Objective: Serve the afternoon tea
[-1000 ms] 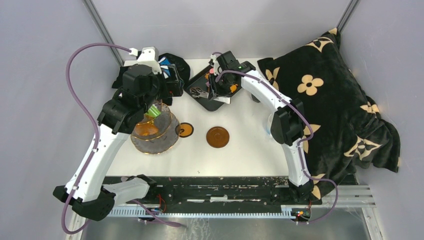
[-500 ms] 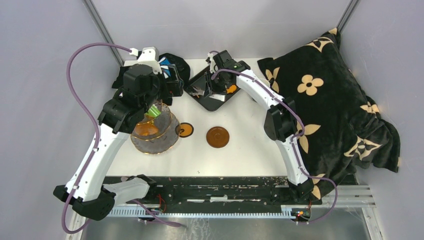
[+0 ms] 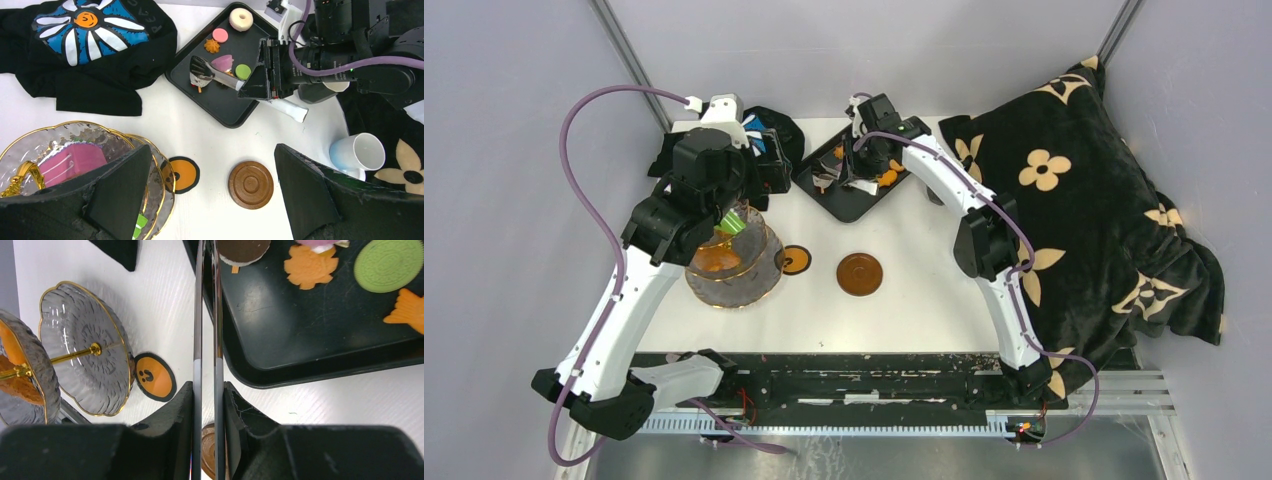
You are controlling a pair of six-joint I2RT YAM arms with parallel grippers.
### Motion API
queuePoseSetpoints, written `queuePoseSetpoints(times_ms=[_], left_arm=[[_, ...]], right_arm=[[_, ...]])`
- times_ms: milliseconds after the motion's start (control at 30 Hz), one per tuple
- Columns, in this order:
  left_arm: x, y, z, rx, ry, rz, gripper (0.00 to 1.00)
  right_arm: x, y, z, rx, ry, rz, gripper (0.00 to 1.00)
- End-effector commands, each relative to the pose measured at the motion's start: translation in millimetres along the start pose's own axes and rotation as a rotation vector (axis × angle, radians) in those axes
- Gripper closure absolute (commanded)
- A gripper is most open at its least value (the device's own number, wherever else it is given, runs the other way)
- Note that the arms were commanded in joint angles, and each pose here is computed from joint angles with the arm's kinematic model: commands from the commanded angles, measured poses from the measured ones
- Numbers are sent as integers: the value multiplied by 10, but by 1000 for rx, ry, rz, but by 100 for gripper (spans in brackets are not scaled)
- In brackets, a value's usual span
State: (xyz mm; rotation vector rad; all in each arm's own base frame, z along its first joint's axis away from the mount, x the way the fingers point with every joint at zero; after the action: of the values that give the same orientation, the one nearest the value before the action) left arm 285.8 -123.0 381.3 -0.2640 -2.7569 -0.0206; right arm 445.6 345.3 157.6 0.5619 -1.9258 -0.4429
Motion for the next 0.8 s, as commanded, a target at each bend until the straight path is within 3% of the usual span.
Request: queuePoseSetpoints(times_ms=[0,400,767], left_arm=[[74,51,-171,-53,-54,-14,1],[63,51,-161,-58,-50,-14,1],[65,28,-180,-54,-56,-1,1]], right_arm=[[117,80,-320,-8,-110,-41,87],[196,-42,-290,-8,-110,-24,88],[549,-134,-278,143,-151,113,72]])
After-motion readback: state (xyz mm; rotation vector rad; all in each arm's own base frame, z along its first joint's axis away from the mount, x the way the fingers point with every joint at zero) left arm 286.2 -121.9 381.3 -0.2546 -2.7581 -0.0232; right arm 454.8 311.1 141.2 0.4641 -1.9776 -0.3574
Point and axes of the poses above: each gripper's point midway between its finger pads, its own x axis back along the fingers, its own y axis along the line the jaws close on, z = x × y, the point moved 2 cm from there along x, back along the fingers, and after that the axes turned 11 degrees about -x, right-handed, at the moved point
